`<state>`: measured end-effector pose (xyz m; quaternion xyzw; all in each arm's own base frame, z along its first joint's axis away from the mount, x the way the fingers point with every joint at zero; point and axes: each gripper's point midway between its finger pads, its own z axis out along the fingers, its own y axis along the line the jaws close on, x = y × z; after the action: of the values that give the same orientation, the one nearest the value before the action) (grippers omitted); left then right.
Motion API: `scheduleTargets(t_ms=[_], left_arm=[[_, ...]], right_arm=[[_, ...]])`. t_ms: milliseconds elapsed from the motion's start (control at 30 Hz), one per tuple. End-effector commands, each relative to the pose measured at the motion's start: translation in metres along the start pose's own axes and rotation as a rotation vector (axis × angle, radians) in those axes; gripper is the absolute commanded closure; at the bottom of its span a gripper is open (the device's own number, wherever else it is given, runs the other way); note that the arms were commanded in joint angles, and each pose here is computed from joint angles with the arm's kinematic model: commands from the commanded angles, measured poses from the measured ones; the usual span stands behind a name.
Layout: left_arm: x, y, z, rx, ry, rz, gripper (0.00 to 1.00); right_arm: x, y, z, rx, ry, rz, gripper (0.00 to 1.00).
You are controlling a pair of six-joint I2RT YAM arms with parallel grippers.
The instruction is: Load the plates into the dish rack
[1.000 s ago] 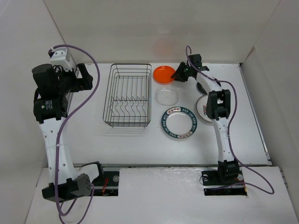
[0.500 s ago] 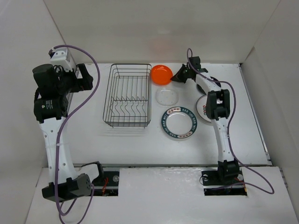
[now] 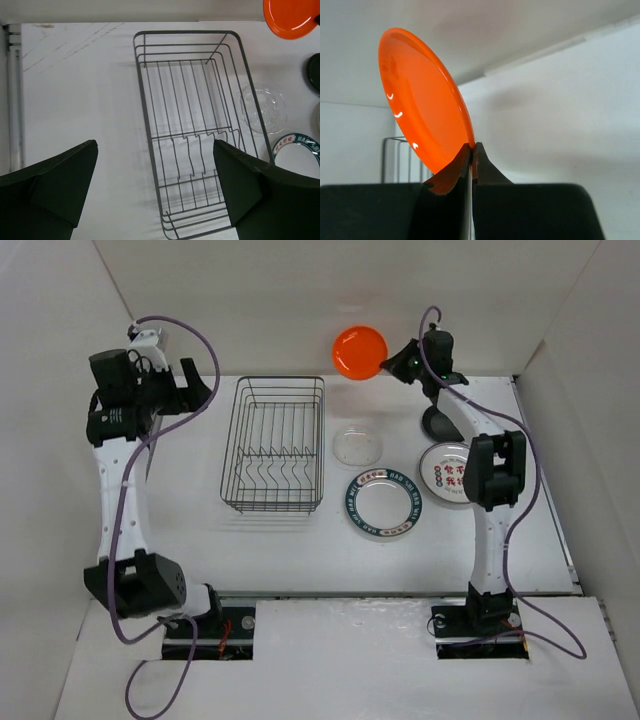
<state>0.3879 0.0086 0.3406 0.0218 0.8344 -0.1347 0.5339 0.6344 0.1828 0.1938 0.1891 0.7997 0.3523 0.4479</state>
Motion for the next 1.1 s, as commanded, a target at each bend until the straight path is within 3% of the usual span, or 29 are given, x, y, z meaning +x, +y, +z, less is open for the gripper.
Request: scheduleTargets(t_ms=[0, 100, 167, 367, 567, 833, 900, 1000, 1067], left_arm=[[-0.048, -0.034, 0.002, 0.16, -0.114, 0.088, 0.0], [-0.059, -0.068, 0.008, 0.354, -0.12, 0.105, 0.0], [-0.061, -0.087, 0.009, 0.464, -0.124, 0.103, 0.0], [-0.054, -0.142, 0.025, 0.662, -0.081, 0.139, 0.0], [-0.032, -0.161, 0.042, 0.701, -0.029, 0.133, 0.02], [-0.011, -0.152, 0.057, 0.655, 0.007, 0.147, 0.04], [-0.008, -0.151, 0.058, 0.655, 0.015, 0.142, 0.12], [-0.001, -0.15, 0.064, 0.664, 0.041, 0.134, 0.16], [0.006, -0.152, 0.064, 0.689, 0.065, 0.126, 0.28]], right_arm=[[-0.043, 0.064, -0.035, -0.145, -0.13, -0.116, 1.0], [-0.034, 0.084, -0.058, -0.234, -0.077, -0.238, 1.0], [-0.002, 0.106, -0.072, -0.328, 0.014, -0.316, 1.0], [0.048, 0.167, -0.13, -0.471, 0.054, -0.489, 1.0], [0.083, 0.199, -0.162, -0.574, 0.088, -0.517, 1.0], [0.104, 0.216, -0.18, -0.647, 0.123, -0.514, 1.0], [0.109, 0.222, -0.182, -0.663, 0.125, -0.519, 1.0], [0.109, 0.237, -0.192, -0.722, 0.114, -0.512, 1.0], [0.113, 0.244, -0.199, -0.753, 0.122, -0.506, 1.0]])
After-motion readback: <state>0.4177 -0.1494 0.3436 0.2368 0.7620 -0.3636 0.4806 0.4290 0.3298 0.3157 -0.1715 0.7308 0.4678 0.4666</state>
